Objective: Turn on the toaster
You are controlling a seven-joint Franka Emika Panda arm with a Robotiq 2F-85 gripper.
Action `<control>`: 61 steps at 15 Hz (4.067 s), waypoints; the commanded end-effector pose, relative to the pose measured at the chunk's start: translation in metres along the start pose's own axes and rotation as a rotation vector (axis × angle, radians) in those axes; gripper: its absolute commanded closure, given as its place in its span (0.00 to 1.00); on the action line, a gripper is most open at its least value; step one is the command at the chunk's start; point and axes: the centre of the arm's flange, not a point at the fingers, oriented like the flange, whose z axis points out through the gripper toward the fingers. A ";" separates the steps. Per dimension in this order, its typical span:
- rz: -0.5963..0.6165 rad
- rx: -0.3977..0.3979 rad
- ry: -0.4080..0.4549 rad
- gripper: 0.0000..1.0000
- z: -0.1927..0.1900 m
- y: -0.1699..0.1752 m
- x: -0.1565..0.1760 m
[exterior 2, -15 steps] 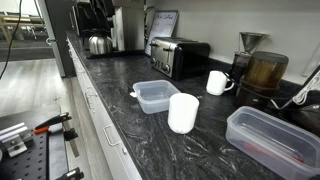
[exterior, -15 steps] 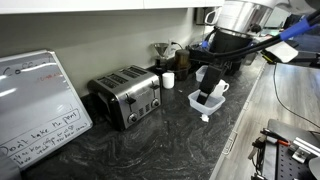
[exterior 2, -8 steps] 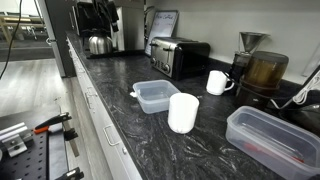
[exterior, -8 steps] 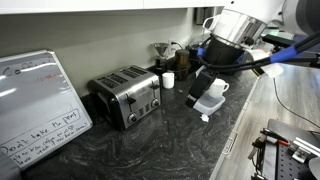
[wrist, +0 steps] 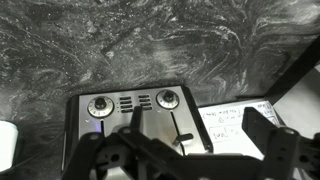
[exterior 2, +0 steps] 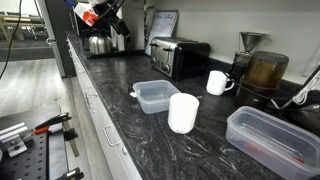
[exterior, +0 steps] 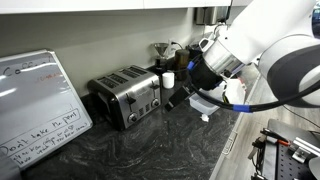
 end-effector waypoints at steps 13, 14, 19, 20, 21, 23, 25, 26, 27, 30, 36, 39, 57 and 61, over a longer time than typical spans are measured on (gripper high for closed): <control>0.246 -0.125 0.134 0.00 -0.012 0.057 0.025; 0.246 -0.125 0.134 0.00 -0.012 0.057 0.025; 0.216 -0.134 0.126 0.00 0.034 0.038 0.028; 0.211 -0.145 0.122 0.00 0.041 0.036 0.029; 0.207 -0.154 0.122 0.00 0.046 0.034 0.029; 0.206 -0.217 0.073 0.00 0.056 0.033 0.029; 0.202 -0.270 -0.027 0.00 0.068 0.032 0.026; 0.197 -0.299 -0.075 0.00 0.074 0.031 0.024; 0.192 -0.313 -0.117 0.00 0.080 0.028 0.023; 0.153 -0.296 -0.157 0.00 0.092 0.016 0.022; 0.127 -0.203 -0.155 0.00 0.116 0.001 0.029; 0.112 -0.150 -0.119 0.00 0.126 0.004 0.039; -0.021 -0.169 -0.076 0.27 0.100 -0.007 0.057; 0.015 -0.155 -0.047 0.56 0.113 0.004 0.072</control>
